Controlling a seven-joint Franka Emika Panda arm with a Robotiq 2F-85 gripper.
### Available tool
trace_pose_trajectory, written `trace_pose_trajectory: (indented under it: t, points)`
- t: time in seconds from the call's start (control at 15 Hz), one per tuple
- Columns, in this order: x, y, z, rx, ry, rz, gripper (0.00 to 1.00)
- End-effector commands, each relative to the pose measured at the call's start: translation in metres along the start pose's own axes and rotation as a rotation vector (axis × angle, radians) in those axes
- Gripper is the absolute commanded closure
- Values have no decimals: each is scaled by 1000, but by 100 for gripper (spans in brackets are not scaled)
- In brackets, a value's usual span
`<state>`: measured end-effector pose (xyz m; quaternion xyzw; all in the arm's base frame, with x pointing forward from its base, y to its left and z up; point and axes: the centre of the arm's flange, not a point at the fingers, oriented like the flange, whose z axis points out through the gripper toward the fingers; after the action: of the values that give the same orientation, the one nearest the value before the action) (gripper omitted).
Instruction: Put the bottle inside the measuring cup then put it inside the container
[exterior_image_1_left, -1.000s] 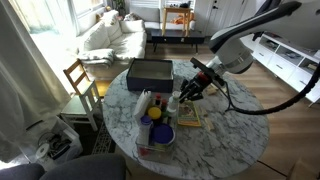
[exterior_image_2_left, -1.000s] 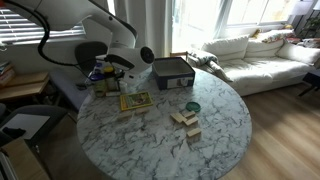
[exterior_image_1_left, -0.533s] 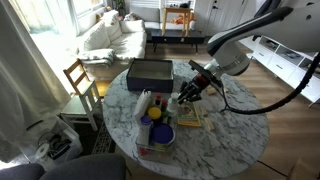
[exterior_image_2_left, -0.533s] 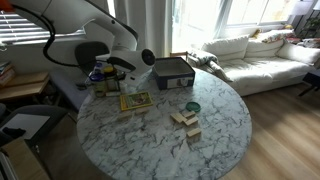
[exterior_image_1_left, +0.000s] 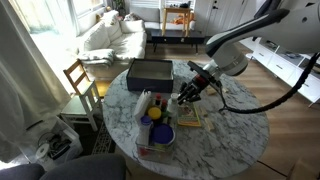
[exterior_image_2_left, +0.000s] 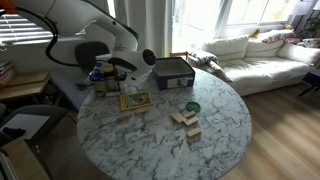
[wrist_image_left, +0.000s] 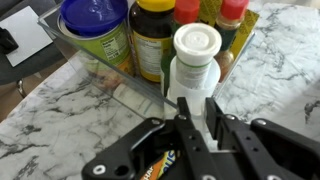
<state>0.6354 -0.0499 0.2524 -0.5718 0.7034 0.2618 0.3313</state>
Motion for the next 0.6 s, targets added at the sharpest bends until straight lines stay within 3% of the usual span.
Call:
trace_pose_trajectory:
  t: [0.0, 0.33, 0.4, 0.47, 0.53]
  points:
    - [1, -7, 3, -3, 31, 12, 92]
    - [0, -8, 4, -10, 40, 12, 90]
    - [0, -8, 4, -11, 41, 11, 84]
    - [0, -8, 5, -13, 44, 12, 59]
    - [-1, -9, 5, -14, 44, 12, 51]
